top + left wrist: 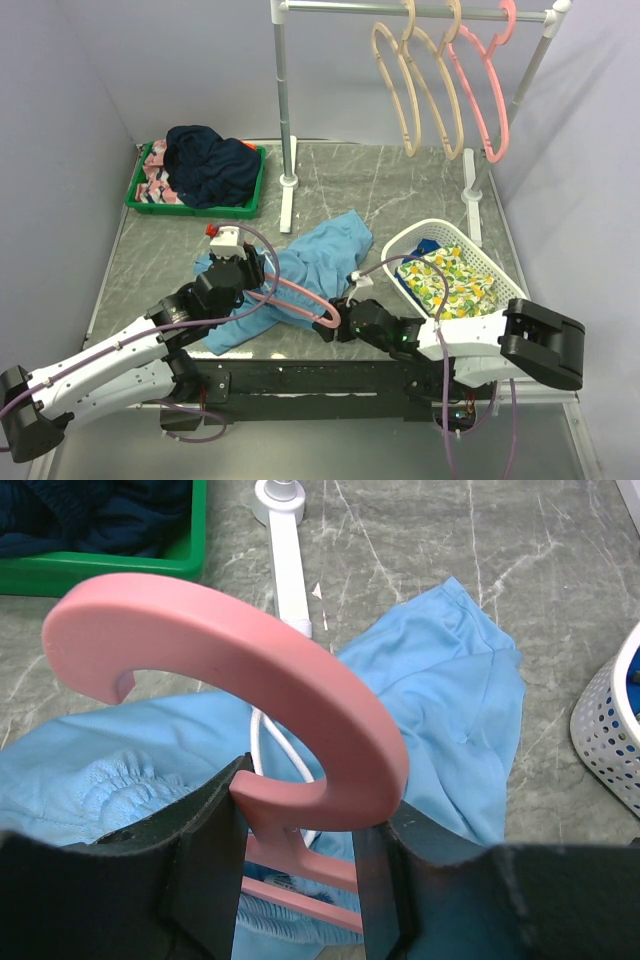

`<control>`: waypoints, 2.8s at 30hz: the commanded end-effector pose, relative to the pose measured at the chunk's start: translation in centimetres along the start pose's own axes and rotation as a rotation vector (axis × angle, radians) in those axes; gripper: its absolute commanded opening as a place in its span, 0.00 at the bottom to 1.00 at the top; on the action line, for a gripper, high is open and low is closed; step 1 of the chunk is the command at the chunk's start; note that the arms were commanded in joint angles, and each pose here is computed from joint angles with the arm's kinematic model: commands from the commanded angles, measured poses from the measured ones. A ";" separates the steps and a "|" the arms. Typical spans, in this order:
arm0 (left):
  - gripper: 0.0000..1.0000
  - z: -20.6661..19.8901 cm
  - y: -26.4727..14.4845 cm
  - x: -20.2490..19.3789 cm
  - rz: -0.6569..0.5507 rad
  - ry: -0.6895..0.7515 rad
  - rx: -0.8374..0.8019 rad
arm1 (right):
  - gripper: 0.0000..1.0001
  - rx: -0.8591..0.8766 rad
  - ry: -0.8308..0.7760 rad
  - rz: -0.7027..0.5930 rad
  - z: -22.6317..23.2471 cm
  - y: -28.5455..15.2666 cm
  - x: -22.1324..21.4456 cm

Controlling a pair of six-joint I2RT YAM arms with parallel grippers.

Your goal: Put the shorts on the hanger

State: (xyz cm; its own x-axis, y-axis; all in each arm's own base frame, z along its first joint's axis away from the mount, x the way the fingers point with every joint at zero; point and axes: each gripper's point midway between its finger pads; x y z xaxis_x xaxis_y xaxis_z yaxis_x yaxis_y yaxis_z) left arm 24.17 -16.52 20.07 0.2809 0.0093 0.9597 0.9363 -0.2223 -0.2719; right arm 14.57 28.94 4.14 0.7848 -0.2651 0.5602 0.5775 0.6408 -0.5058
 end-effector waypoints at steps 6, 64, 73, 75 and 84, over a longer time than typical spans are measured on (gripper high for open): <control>0.01 -0.6 0.0 0.8 -0.018 -0.063 -0.009 | 0.66 0.021 -0.003 -0.043 2.5 1.6 0.6; 0.01 9.7 0.4 -1.1 -0.254 -0.161 0.671 | 0.00 -0.032 0.199 0.189 11.3 -13.1 13.4; 0.01 8.9 0.0 0.0 -0.281 -0.150 0.699 | 0.00 -0.013 0.296 0.208 14.0 -12.4 14.8; 0.01 8.6 -0.4 0.3 -0.265 -0.091 0.709 | 0.00 -0.046 0.307 0.198 14.4 -11.8 15.7; 0.01 3.8 -0.1 4.1 -0.210 -0.111 0.466 | 0.00 -0.121 0.326 0.196 14.8 -7.1 16.9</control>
State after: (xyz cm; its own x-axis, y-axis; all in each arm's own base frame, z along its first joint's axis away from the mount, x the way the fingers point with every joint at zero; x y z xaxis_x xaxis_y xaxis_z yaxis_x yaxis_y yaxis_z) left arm 26.24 -11.44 21.64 0.0233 0.1714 0.9849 0.9226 0.3759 -0.0872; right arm 18.81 29.39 25.90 0.9134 -0.3491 0.2093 0.3914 0.6124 -0.6868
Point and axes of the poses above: each gripper's point midway between its finger pads, its own y axis out along the fingers, its own z axis along the line the jaws close on, x = y × z, and after that the axes turned 10 degrees about y, right-handed
